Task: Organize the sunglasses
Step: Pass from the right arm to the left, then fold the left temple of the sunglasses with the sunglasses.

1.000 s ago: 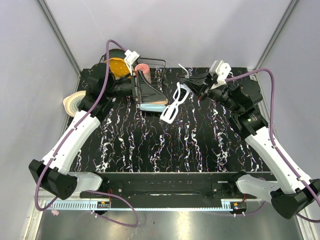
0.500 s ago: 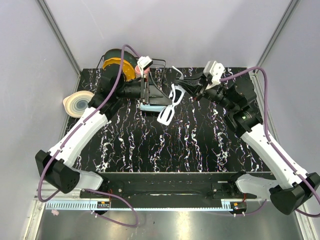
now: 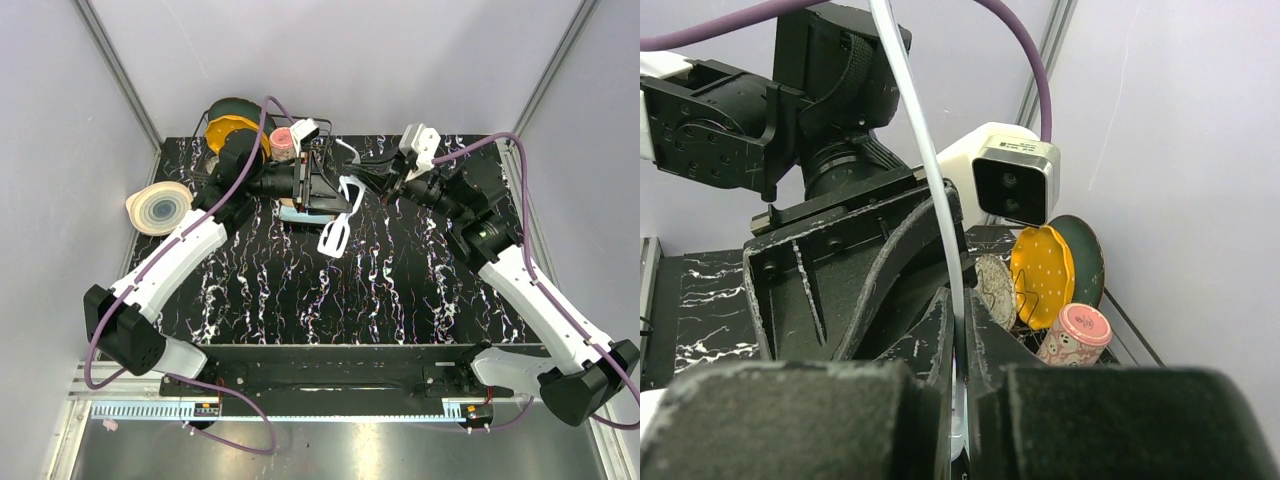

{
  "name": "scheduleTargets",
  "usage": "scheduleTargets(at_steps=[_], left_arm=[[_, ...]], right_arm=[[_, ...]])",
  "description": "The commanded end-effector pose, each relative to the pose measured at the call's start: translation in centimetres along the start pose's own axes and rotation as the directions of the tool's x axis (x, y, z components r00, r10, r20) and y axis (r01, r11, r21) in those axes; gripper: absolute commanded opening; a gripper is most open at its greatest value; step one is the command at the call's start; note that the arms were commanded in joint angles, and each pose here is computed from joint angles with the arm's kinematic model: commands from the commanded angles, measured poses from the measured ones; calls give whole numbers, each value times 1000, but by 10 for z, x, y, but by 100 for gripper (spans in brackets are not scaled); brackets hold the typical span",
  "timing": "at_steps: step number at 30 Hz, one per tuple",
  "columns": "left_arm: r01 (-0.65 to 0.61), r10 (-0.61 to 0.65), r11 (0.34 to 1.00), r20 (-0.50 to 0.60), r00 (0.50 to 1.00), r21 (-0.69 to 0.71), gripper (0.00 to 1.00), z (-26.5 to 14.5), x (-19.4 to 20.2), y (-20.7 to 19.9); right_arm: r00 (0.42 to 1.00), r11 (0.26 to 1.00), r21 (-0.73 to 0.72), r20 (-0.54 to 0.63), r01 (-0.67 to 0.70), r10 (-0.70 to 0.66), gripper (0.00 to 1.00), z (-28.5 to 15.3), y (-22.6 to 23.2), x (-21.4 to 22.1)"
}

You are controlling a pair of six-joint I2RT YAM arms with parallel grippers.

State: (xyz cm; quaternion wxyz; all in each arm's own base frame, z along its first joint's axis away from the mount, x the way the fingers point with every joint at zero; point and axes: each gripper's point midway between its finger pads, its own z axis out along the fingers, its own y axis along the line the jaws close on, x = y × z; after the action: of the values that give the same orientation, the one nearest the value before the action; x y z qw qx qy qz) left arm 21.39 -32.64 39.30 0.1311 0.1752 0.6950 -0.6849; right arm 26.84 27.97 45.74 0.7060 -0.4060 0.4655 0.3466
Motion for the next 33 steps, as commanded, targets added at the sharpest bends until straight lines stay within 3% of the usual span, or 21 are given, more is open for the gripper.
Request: scheduleTargets(at_steps=[1, 8, 12, 16, 21, 26, 30, 33], left_arm=[[-16, 16, 999, -9, 1000, 32, 35, 1, 0, -8], [10, -10, 998, 2, 1000, 59, 25, 3, -3, -6], [20, -20, 998, 0, 1000, 59, 23, 5, -5, -4], [20, -20, 998, 11, 1000, 60, 23, 1, -12, -2], [27, -28, 999, 26, 999, 47, 23, -5, -20, 8], [18, -20, 999, 50, 999, 31, 24, -16, -27, 15], [-35, 34, 999, 44, 998, 24, 24, -19, -23, 10], [-79, 79, 997, 36, 996, 6, 25, -22, -17, 8]], right_arm=[[998, 1000, -12, 61, 13, -12, 9, 4, 4, -20], [999, 1000, 10, 33, -27, 27, 23, 0, 4, -12], [998, 999, 24, 34, -45, 44, 38, -4, 5, -13], [998, 997, 52, 25, -60, 59, 60, -9, 3, -14], [997, 991, 112, 27, -72, 69, 70, -24, 2, -26], [995, 973, 210, 42, -92, 85, 66, -43, -7, -45], [989, 943, 300, 32, -145, 142, 43, -38, -27, -50], [984, 935, 316, -24, -161, 178, 33, -21, -40, -44]])
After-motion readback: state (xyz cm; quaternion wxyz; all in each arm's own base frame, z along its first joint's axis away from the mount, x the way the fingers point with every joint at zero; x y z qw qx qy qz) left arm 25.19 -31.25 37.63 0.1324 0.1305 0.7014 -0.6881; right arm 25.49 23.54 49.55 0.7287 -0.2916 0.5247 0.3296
